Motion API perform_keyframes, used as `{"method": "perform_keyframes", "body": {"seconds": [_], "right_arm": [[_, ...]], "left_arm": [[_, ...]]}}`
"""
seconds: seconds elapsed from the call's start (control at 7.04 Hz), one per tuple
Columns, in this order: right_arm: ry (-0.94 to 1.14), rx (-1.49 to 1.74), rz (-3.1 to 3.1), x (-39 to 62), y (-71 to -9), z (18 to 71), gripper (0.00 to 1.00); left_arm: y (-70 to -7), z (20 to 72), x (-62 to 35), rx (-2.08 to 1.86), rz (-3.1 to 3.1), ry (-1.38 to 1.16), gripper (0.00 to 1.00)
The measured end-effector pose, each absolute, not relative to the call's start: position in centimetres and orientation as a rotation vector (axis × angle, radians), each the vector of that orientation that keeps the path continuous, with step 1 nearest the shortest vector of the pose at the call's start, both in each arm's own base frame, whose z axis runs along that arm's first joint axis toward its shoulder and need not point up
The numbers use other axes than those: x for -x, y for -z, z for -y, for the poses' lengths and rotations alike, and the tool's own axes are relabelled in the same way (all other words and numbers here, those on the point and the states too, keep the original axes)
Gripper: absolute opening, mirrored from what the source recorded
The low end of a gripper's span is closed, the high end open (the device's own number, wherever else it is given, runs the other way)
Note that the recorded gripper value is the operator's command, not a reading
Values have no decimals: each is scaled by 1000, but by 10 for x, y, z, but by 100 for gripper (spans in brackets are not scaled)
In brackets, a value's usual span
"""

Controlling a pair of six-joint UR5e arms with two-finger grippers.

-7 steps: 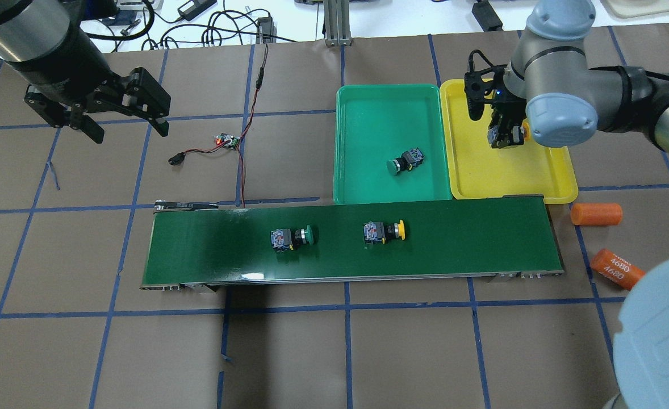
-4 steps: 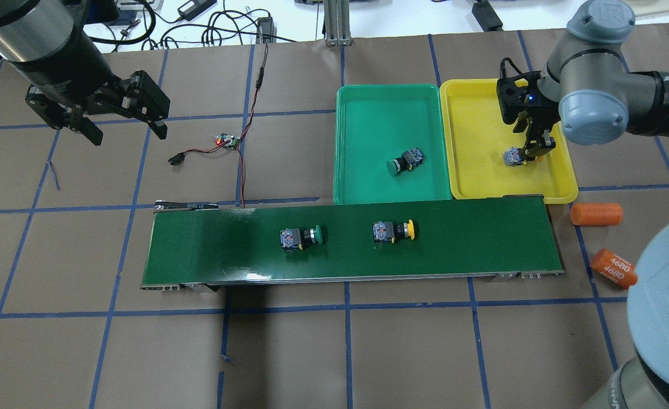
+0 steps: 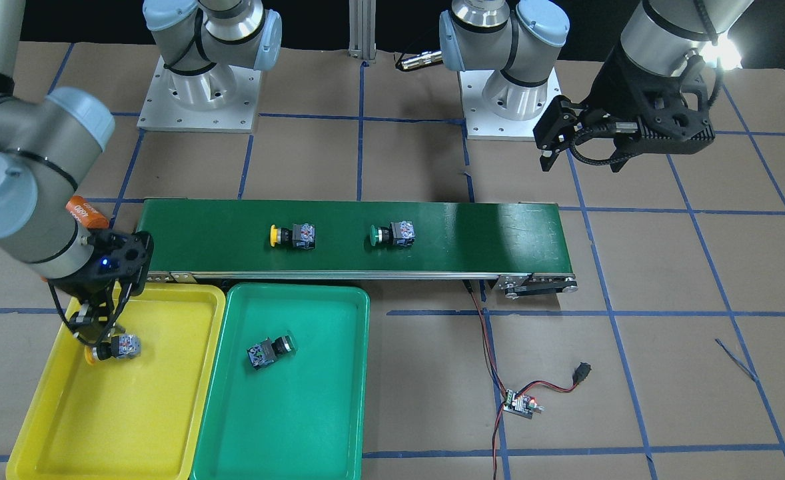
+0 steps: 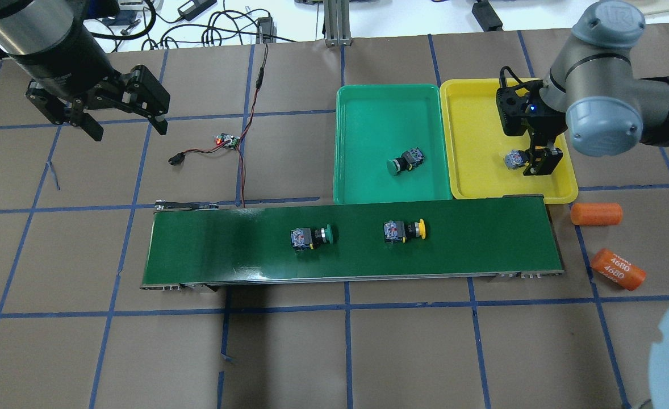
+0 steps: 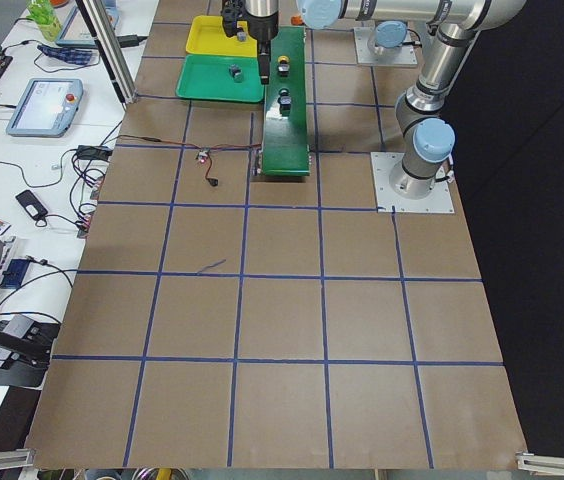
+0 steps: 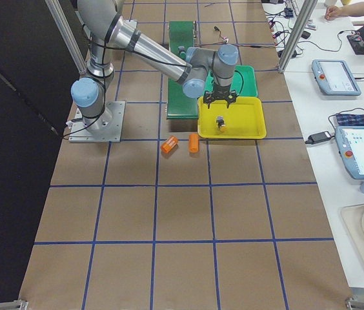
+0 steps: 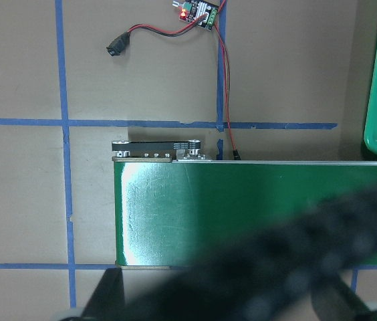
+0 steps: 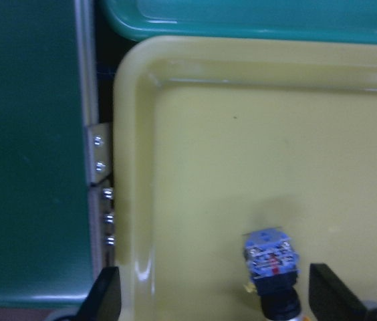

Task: Sort buttons by color to trays
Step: 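Return right gripper to belt and grasp next yellow-capped switch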

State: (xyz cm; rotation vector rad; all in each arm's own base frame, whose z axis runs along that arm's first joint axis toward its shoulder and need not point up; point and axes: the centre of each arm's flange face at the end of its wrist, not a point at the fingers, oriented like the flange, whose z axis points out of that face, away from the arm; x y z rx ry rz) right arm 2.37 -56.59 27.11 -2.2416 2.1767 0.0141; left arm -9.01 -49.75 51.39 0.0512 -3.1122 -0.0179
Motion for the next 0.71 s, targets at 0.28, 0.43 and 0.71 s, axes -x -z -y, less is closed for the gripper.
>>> {"method": "perform_keyframes", "body": {"seconds": [0.28,0.43,0.71], "right_arm": [[-52,2251,-2113,-57,-265,505,100],[-71,2262,-2077,-72,-258,480,100],[-92,2265,-2056,-94,-249,459,100]], "left_arm": [[-515,497,90,-51,3112,15,100],[-515,497,90,-51,3112,13,100],[-516,497,90,-53,3112,9,100]]}}
